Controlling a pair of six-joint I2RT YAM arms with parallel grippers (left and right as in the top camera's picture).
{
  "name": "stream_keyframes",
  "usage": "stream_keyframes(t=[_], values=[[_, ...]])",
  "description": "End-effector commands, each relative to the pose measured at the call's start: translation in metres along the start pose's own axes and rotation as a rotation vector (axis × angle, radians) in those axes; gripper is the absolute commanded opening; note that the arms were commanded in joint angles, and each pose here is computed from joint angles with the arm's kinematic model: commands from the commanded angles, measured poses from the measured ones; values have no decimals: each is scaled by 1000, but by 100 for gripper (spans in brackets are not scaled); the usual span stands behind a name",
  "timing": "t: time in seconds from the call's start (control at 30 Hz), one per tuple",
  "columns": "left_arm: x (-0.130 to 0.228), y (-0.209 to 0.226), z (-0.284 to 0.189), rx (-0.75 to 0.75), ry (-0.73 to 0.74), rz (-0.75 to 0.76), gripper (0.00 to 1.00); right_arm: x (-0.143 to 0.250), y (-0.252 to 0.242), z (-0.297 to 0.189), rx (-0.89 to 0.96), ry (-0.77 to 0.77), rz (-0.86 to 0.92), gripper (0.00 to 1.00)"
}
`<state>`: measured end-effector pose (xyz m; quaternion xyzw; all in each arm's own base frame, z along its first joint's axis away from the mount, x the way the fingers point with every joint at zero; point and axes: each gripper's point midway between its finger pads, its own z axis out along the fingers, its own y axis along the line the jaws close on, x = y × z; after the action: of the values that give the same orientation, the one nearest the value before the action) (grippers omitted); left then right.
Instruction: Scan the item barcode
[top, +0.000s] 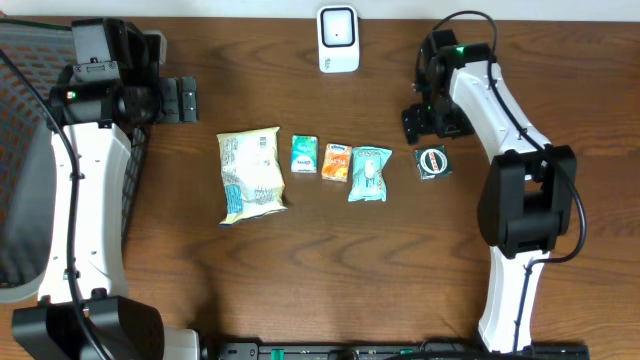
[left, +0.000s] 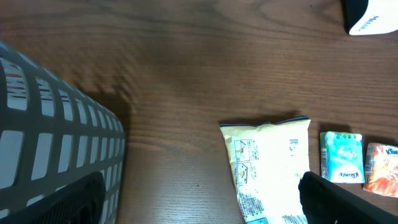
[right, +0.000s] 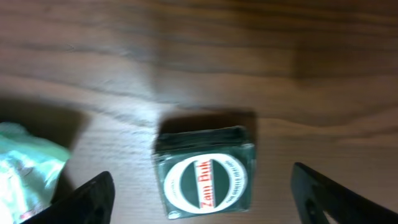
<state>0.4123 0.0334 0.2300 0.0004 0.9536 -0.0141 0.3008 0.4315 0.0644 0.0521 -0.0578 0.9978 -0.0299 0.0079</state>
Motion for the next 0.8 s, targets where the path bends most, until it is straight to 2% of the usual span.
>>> stream_keyframes(t=[0.0,0.13,0.43,0.63,0.77], values=[[-3,0,-2,-5,-7,15,97,1,-16,9,45,17,37,81],[-3,0,-2,-5,-7,15,98,3,-5,15,-24,34,-19,80],[-3,0,-2,-5,-7,15,98,13,1,53,-56,130,-27,83],[-3,0,-2,-5,-7,15,98,15,1,59,-61,147,-26,84],[-3,0,-2,-6,-7,15,98,15,-2,60,-62,146,-17,78]])
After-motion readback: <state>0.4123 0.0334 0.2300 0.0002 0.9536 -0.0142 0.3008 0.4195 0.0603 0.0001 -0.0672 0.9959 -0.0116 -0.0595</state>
